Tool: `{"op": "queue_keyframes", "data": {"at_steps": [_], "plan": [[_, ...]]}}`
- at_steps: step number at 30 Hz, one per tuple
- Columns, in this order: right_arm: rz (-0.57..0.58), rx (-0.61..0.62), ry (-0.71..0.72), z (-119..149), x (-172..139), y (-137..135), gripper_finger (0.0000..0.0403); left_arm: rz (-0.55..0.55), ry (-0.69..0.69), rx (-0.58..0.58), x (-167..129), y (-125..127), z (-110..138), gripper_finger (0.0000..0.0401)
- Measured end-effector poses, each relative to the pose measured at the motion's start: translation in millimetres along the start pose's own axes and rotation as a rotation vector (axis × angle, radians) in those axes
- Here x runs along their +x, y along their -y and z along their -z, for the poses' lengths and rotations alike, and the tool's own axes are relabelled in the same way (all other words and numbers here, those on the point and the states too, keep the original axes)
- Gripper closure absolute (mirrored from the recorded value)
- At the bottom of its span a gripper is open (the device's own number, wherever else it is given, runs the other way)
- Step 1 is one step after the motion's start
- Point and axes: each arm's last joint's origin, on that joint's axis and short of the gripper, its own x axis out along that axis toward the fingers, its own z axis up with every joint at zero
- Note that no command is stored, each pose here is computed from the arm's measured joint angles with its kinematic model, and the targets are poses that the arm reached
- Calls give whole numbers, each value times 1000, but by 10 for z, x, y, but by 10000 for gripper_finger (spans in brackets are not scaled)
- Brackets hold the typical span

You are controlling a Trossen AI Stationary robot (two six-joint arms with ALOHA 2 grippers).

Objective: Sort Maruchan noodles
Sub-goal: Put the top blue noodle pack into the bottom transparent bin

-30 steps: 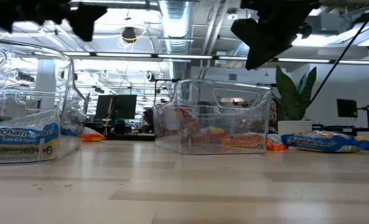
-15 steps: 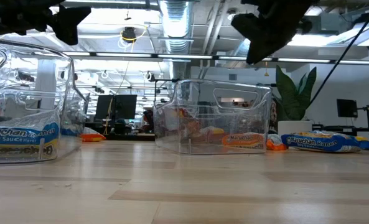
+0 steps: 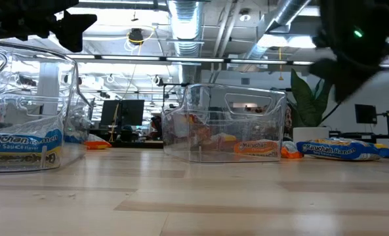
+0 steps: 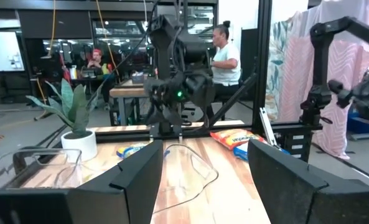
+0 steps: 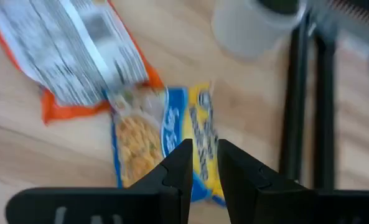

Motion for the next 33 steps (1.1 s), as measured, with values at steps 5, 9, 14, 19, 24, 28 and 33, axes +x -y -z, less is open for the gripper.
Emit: {"op": "queue_keyframes", "data": {"at_steps": [5, 9, 14, 19, 24, 28, 33], "plan": [[-149, 114, -47, 176, 197, 61, 301, -1, 2, 16, 0, 0, -3, 175], [-260, 131, -40, 136, 220, -2, 275, -3, 7, 19, 0, -1, -8, 175], [-311, 54, -155, 95, 297, -101, 202, -3, 7, 18, 0, -1, -7, 175], [-294, -37, -183, 32, 393, -217, 144, -4, 3, 19, 0, -2, -4, 175], [-206, -103, -221, -22, 480, -289, 137, -4, 0, 18, 0, -2, -2, 175], [-173, -167, -251, -10, 538, -406, 137, -4, -4, 18, 0, -2, 2, 175], [-78, -235, -286, 85, 673, -505, 138, -4, -4, 15, 0, -2, 2, 175]]}}
